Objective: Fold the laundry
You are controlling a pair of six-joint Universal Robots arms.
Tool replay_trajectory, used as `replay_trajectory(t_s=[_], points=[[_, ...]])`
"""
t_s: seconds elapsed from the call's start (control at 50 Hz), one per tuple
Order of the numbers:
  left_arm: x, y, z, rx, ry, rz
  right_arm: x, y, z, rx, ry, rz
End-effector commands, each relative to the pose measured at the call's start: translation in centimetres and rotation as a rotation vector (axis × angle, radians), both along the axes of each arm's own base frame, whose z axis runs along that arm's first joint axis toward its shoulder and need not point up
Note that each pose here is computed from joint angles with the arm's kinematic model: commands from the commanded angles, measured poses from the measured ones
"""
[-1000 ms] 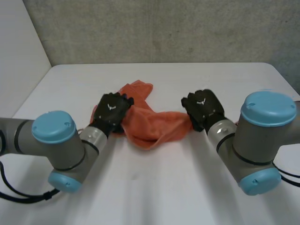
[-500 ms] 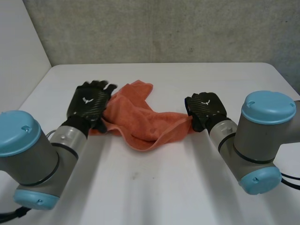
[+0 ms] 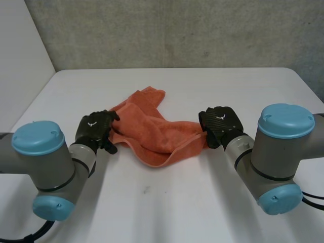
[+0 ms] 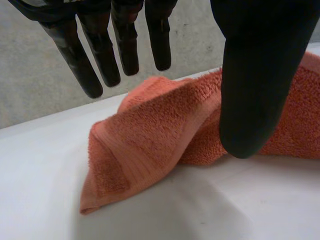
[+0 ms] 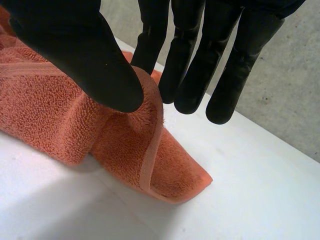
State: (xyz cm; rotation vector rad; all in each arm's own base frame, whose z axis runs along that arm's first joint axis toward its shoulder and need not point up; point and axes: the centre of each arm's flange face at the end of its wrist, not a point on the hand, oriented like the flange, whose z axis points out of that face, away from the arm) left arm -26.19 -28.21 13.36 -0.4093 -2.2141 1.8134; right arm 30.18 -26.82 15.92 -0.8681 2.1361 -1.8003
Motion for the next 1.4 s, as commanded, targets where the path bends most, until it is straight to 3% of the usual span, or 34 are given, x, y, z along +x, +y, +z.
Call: replay_trajectory(t_s=[0.02,0.4,0.54,0.66,0.74,0.88,0.94,1.14,1.24,1.4], points=[[-0.5,-0.5,-0.4,-0.005,0.006,-0.022,0.0,0.0,-0.3,0.008,0.004,-0.001],[-0.9,-1.6,-0.7,-0.063,-0.002,-0.022,-0.4,-0.7,0.5,-0.011,-0.007,-0.019],[-0.3,0.0,7.7,-0.268,0.032,-0.03,-1.7,-1.9,3.8,-0.043,-0.018,-0.061],[0.8,3.7,16.2,-0.467,0.022,-0.036,-4.1,-1.9,11.7,-0.184,-0.056,-0.11],[1.5,5.6,19.3,-0.527,-0.004,-0.044,-5.8,-0.2,17.5,-0.323,-0.023,-0.125],[1.4,7.3,21.9,-0.534,-0.03,-0.139,-5.8,2.0,20.8,-0.372,0.02,-0.063],[1.4,6.8,21.6,-0.484,-0.05,-0.153,-5.4,2.2,20.1,-0.31,0.042,-0.024],[1.2,0.0,13.0,-0.132,-0.167,-0.123,-1.9,-0.6,11.6,-0.06,0.118,0.07],[0.9,-1.7,11.2,-0.082,-0.181,-0.121,-1.2,-2.0,6.9,0.097,0.088,0.061],[1.0,-1.9,10.6,-0.064,-0.189,-0.119,-1.1,-1.9,5.6,0.209,-0.008,0.075]])
